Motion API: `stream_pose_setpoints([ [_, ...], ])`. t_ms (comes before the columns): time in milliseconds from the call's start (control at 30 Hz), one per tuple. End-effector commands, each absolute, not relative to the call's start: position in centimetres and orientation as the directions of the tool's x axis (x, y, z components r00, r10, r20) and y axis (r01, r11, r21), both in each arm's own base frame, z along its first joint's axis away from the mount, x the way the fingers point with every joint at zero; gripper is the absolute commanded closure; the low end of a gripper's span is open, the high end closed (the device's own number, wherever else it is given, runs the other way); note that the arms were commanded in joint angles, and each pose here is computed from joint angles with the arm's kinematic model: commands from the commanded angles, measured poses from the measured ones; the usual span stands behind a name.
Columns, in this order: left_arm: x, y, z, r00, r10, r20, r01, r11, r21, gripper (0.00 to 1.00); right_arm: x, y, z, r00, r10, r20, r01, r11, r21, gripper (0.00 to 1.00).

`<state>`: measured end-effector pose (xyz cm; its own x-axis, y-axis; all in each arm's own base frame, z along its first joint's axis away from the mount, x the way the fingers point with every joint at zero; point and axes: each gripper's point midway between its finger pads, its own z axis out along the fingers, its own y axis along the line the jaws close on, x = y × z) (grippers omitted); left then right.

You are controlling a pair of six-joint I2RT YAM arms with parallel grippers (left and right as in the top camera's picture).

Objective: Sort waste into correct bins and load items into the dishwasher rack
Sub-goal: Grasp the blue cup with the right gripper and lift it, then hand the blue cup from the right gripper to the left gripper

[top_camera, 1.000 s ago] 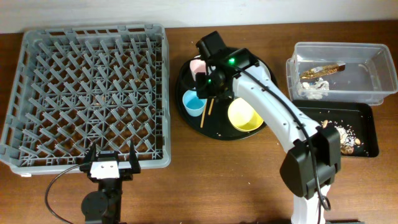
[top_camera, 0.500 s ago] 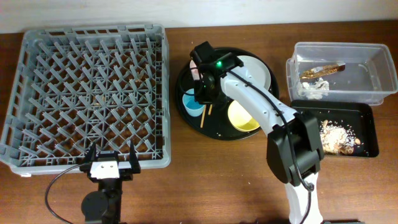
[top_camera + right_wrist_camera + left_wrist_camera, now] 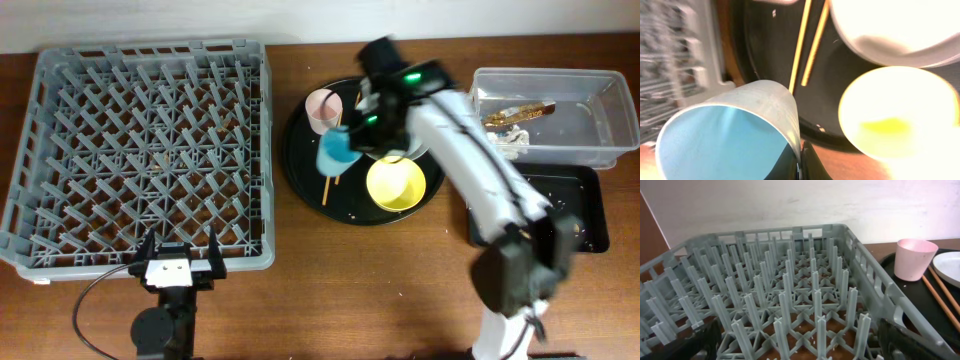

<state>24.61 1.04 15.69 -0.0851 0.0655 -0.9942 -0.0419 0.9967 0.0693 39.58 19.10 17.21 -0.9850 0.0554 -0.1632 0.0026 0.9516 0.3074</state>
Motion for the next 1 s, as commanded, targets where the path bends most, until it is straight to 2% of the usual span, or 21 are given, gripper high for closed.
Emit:
stream_pose_setpoints([
  [0,24.6,-1.2,16.6,-0.032,0.082,-0.996,0.091,0.993,0.079,0.01,39.1,16.9,23.8,-0.960,0.056,-0.273,-0.068,0.902,0.426,0.96],
  [100,24.3,-3.8,17.3,-0.055,-0.031,-0.998,0.236,0.971,-0.043,0.01,38.4,16.9,25.5,-0.969,0.018,-0.246,-0.141,0.780,0.609,0.96],
  [233,24.4,-5.8,21.6,-0.103,-0.042,-0.994,0.348,0.935,-0.075,0.01,37.6,16.7,25.1,-0.973,-0.025,-0.230,-0.168,0.761,0.627,0.96],
  [300,25.8,-6.6,23.9,-0.172,-0.042,-0.984,0.395,0.912,-0.108,0.01,37.5,16.9,25.3,-0.973,-0.029,-0.230,-0.174,0.748,0.641,0.96],
  [400,29.3,-9.0,26.6,-0.346,-0.045,-0.937,0.508,0.831,-0.227,0.01,37.3,17.5,25.8,-0.970,-0.047,-0.240,-0.201,0.717,0.668,0.96],
  [500,33.3,-10.4,27.5,-0.509,-0.048,-0.860,0.544,0.756,-0.365,0.01,37.2,17.6,25.9,-0.968,-0.052,-0.244,-0.208,0.709,0.674,0.96],
  [600,35.5,-11.8,26.8,-0.582,-0.048,-0.812,0.585,0.669,-0.459,0.01,37.2,18.0,27.1,-0.956,-0.078,-0.283,-0.265,0.640,0.721,0.96],
  [667,35.6,-12.6,25.8,-0.622,-0.047,-0.782,0.601,0.612,-0.515,0.01,37.2,17.7,27.3,-0.952,-0.080,-0.295,-0.279,0.622,0.732,0.96],
  [800,33.1,-15.0,26.5,-0.676,-0.039,-0.736,0.674,0.370,-0.639,0.01,37.1,17.0,26.3,-0.955,-0.072,-0.287,-0.280,0.533,0.798,0.96],
  [967,30.8,-15.9,28.4,-0.678,-0.031,-0.735,0.717,0.195,-0.670,0.01,36.2,15.7,24.5,-0.951,-0.037,-0.306,-0.302,0.303,0.904,0.96],
])
